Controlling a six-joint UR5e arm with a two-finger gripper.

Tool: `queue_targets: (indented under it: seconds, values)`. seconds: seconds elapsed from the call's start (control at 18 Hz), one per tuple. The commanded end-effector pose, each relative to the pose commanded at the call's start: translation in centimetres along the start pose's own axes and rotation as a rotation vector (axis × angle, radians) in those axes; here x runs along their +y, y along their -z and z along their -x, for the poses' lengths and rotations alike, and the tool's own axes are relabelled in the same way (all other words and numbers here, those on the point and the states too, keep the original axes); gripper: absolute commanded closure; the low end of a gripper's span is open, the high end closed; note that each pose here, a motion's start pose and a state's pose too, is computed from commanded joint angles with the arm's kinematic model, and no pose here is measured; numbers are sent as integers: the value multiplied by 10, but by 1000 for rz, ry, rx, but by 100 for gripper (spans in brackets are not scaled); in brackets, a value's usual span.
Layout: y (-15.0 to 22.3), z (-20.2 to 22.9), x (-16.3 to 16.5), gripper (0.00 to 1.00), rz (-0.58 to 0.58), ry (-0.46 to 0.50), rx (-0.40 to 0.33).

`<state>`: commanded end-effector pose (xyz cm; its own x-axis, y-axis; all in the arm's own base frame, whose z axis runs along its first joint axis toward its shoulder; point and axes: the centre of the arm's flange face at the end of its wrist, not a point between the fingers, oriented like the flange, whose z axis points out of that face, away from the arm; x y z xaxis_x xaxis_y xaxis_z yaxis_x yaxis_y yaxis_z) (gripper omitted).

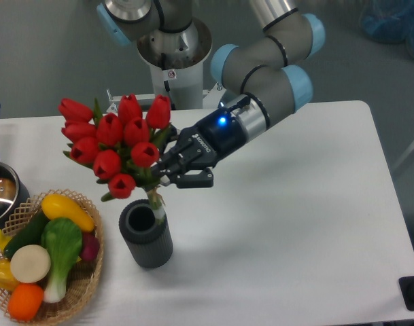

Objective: Insert the flowers into the vase
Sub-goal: 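Lower the tulip stems down into the black vase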

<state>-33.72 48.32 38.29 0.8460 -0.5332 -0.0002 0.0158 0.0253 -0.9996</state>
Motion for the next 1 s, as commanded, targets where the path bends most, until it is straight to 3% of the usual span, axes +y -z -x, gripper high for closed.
queue_targets:
  seconds: [1.0]
  values:
    - [1,9,22,91,-15,26,2]
